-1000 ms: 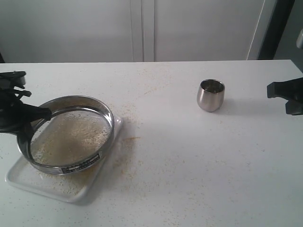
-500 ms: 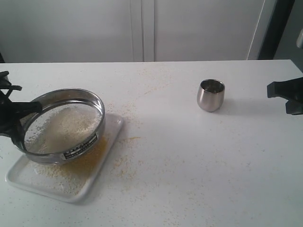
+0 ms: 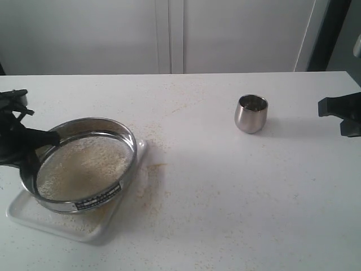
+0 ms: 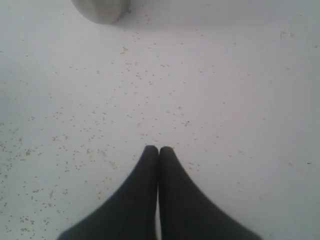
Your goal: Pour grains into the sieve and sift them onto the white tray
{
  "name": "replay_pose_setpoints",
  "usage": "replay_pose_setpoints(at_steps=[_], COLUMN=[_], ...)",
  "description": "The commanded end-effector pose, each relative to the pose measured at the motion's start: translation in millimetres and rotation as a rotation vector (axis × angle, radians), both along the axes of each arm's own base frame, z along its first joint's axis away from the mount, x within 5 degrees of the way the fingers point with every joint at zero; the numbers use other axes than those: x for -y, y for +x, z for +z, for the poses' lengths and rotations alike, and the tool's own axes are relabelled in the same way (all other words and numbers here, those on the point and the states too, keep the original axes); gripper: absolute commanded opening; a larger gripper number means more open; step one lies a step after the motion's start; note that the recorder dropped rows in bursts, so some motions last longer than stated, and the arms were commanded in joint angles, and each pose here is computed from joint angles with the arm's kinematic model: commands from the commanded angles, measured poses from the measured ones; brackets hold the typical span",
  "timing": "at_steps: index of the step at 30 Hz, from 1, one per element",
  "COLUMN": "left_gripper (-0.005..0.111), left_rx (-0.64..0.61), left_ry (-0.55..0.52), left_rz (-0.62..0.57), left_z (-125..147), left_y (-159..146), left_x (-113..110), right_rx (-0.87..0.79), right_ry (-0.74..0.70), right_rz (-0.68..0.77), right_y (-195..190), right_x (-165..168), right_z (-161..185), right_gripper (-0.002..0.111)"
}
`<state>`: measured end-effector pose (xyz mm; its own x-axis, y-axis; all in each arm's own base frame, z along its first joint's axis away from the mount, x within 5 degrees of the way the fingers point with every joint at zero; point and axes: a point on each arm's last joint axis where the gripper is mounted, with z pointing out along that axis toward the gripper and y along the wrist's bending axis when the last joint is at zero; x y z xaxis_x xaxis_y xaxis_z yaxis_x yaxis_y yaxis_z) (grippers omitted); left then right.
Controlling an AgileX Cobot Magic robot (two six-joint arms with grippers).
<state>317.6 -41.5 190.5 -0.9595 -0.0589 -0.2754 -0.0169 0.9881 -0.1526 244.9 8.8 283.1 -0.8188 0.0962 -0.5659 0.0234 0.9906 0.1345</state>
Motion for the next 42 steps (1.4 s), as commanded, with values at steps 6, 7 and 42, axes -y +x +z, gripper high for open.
replay_pose_setpoints(at_steps=[6, 7, 42], left_gripper=[0.0, 0.0, 0.0], left_rx=[0.071, 0.087, -0.018], left_ry=[-0.086, -0.087, -0.11], left_rz=[-0.069, -0.031, 0.035], left_z=[6, 7, 4], left_y=[-3, 0, -10], left_x=[19, 13, 7], right_rx=[0.018, 0.018, 0.03], right_ry=[-0.004, -0.004, -0.004], right_rz=[-0.008, -0.008, -0.009], right_y=[0, 0, 0], right_x=[2, 2, 2], right_z=[1, 1, 2], right_gripper=[0.0, 0.0, 0.0])
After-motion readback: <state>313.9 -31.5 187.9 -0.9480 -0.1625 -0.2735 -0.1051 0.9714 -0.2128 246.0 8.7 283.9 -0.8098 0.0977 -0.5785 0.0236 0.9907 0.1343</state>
